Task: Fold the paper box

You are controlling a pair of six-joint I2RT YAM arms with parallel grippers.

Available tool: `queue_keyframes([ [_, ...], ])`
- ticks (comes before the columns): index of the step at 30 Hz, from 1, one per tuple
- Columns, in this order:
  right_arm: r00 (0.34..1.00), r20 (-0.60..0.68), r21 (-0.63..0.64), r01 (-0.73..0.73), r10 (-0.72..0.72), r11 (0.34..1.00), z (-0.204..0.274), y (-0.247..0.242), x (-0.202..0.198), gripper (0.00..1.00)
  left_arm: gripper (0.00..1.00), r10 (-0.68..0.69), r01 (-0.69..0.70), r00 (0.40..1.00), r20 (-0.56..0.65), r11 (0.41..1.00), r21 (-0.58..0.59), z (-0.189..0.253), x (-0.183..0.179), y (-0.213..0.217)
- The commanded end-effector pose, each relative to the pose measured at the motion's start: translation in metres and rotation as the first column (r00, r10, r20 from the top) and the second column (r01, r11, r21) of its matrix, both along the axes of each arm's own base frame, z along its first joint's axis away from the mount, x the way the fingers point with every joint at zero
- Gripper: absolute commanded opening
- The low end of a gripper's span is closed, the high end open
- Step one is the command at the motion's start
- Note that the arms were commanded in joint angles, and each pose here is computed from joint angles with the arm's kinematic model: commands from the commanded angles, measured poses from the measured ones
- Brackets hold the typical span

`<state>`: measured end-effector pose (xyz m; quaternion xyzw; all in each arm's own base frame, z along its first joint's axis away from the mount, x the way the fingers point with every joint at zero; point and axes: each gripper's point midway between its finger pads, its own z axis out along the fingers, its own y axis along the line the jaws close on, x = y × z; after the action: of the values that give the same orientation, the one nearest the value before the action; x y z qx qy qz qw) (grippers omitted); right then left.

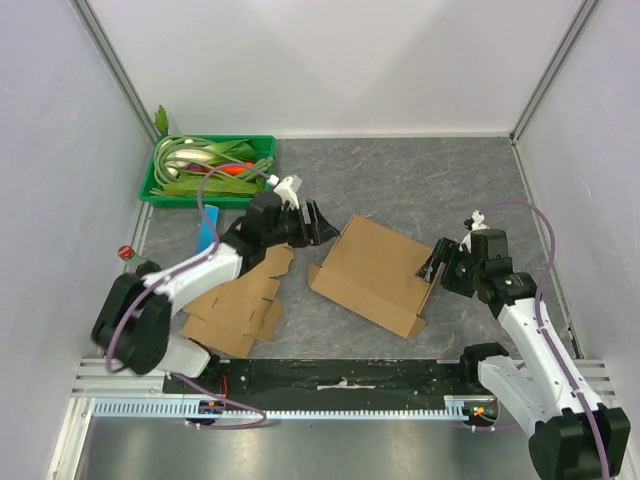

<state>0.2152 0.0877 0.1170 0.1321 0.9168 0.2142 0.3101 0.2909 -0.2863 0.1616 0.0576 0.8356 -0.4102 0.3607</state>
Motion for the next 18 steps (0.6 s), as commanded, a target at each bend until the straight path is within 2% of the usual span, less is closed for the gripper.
queue_keyframes([
  [1,1.000,0.008,-0.019,0.031,-0.030,0.999,-0.009,-0.005,0.013,0.83,0.77,-0.030,0.039,0.990,-0.138,0.997,0.060,-0.050,0.026,0.003],
  [2,0.999,-0.034,-0.005,0.024,-0.024,1.000,-0.023,-0.001,0.013,0.83,0.77,-0.025,0.033,0.990,-0.135,0.998,0.059,-0.051,0.028,0.002],
  [4,1.000,-0.007,0.052,0.002,-0.002,0.999,-0.028,0.010,0.027,0.80,0.77,-0.013,0.024,0.991,-0.134,0.997,0.077,-0.058,0.034,0.002],
  [5,0.999,-0.042,0.078,-0.013,0.016,0.997,-0.042,0.016,0.024,0.79,0.75,-0.029,0.041,0.988,-0.155,0.996,0.076,-0.063,0.033,0.000],
  [8,1.000,-0.019,0.042,-0.002,0.002,0.999,-0.047,0.010,0.035,0.73,0.70,-0.071,0.084,0.982,-0.175,0.994,0.065,-0.063,0.032,-0.007],
  [11,0.999,-0.018,0.031,0.029,-0.028,0.999,-0.052,0.000,0.038,0.68,0.72,-0.084,0.094,0.980,-0.180,0.994,0.048,-0.061,0.031,-0.008],
  [15,0.999,-0.026,0.130,0.036,-0.033,0.991,-0.059,0.000,0.037,0.61,0.75,-0.130,0.139,0.970,-0.204,0.990,0.029,-0.063,0.027,-0.015],
  [16,0.999,-0.040,0.141,0.037,-0.032,0.989,-0.064,0.000,0.036,0.54,0.75,-0.133,0.141,0.968,-0.211,0.990,0.022,-0.063,0.026,-0.016],
  [18,0.997,-0.056,0.168,0.061,-0.053,0.984,-0.074,-0.006,0.035,0.51,0.75,-0.152,0.157,0.962,-0.228,0.988,0.002,-0.066,0.022,-0.018],
])
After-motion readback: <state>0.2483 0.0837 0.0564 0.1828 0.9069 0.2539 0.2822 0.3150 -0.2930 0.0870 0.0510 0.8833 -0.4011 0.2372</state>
